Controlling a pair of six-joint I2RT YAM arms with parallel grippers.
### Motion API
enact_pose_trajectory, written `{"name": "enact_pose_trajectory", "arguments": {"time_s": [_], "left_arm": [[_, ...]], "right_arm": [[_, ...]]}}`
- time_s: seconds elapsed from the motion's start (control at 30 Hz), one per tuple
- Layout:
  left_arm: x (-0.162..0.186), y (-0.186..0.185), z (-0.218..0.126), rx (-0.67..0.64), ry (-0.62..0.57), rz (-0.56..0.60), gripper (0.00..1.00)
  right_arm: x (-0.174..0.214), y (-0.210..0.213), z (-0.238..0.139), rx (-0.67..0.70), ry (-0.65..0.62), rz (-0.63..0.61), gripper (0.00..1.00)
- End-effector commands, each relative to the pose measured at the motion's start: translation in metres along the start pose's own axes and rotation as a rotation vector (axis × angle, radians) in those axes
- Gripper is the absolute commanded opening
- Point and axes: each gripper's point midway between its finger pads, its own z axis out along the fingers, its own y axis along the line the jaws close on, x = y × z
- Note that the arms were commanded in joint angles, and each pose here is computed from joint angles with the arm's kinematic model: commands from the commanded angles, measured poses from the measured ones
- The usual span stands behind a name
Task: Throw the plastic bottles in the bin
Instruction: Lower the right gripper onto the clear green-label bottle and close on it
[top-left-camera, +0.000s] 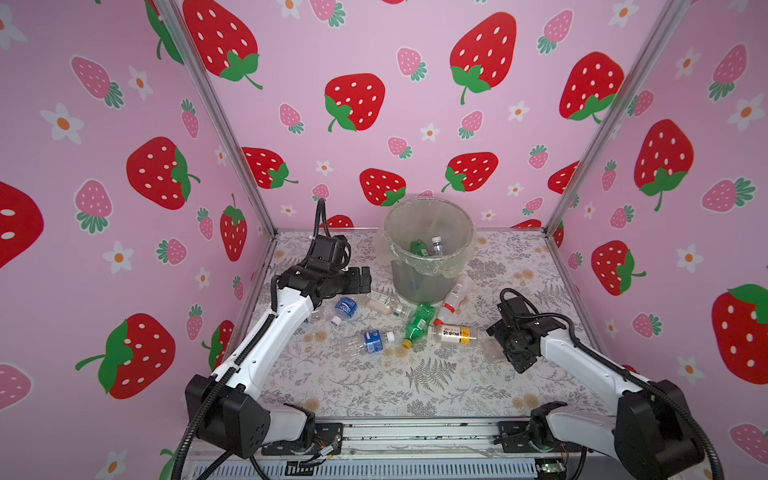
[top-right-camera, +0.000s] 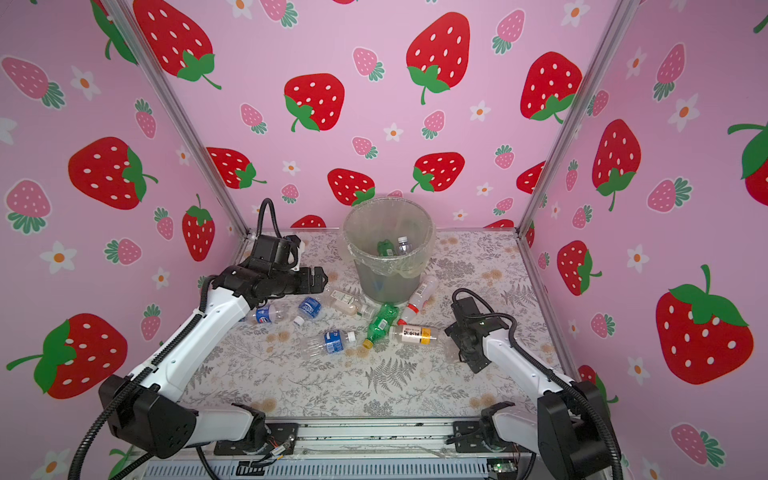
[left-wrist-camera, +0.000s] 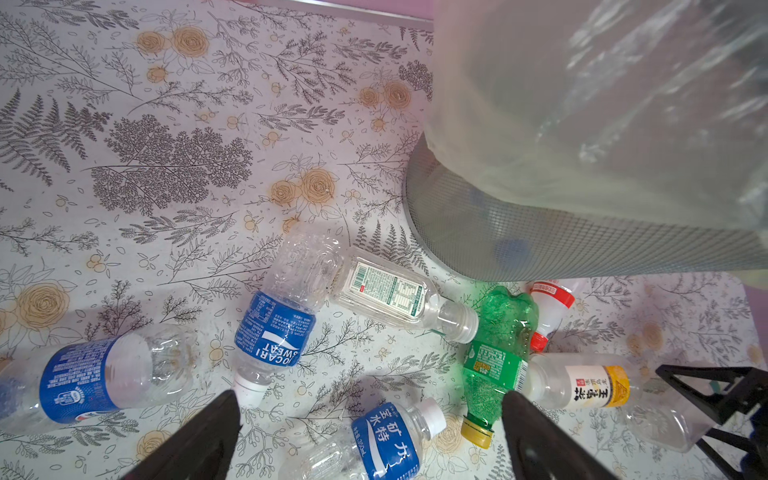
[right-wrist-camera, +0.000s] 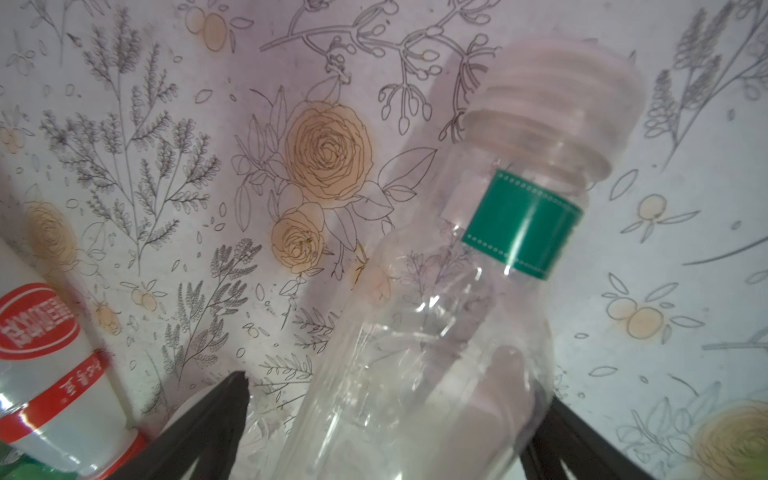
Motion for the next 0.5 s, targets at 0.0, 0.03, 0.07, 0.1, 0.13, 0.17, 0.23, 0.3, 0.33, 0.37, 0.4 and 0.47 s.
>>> {"name": "enact_pose_trajectory", "arguments": {"time_s": [0.0, 0.03, 0.07, 0.1, 0.13, 0.17, 0.23, 0.3, 0.33, 0.37, 0.4, 0.47], "left_arm": [[-0.012, -0.003, -0.011, 0.014, -0.026, -0.009, 1.0], [-0.011, -0.003, -0.011, 0.014, -0.025, -0.009, 1.0], [-0.011, -0.003, -0.011, 0.013, -0.024, -0.01, 1.0], [-0.011, -0.003, -0.011, 0.014, -0.024, -0.013, 1.0], [-0.011, -0.003, -0.01, 0.015, -0.023, -0.012, 1.0], [-0.011, -0.003, -0.011, 0.016, -0.023, -0.011, 1.0], [-0.011, -0.003, -0.01, 0.014, -0.021, -0.014, 1.0], [-0.011, -0.003, -0.008, 0.021, -0.017, -0.018, 1.0], [-0.01, -0.004, -0.007, 0.026, -0.013, -0.021, 1.0], [-0.01, -0.004, -0.006, 0.028, -0.009, -0.023, 1.0], [-0.009, -0.004, -0.005, 0.029, -0.006, -0.024, 1.0], [-0.009, -0.003, -0.003, 0.028, 0.001, -0.026, 1.0]], "right_arm": [[0.001, -0.006, 0.009, 0.02, 0.006, 0.014, 0.98], [0.001, -0.005, 0.009, 0.018, 0.004, 0.008, 0.94], [0.0, -0.004, 0.01, 0.018, 0.001, -0.001, 0.89], [-0.001, -0.003, 0.01, 0.011, -0.004, -0.011, 0.85], [-0.002, -0.002, 0.009, 0.01, -0.01, -0.015, 0.8], [-0.003, -0.002, 0.008, 0.009, -0.014, -0.015, 0.75], [-0.006, -0.002, 0.005, 0.006, -0.031, -0.016, 0.67], [-0.008, -0.001, 0.003, -0.002, -0.043, -0.015, 0.66], [-0.009, -0.002, 0.003, 0.002, -0.046, -0.017, 0.66], [-0.009, -0.003, 0.002, 0.003, -0.049, -0.019, 0.65], [-0.01, -0.003, 0.001, 0.002, -0.054, -0.023, 0.65], [-0.012, -0.004, 0.0, 0.004, -0.066, -0.036, 0.65]]}}
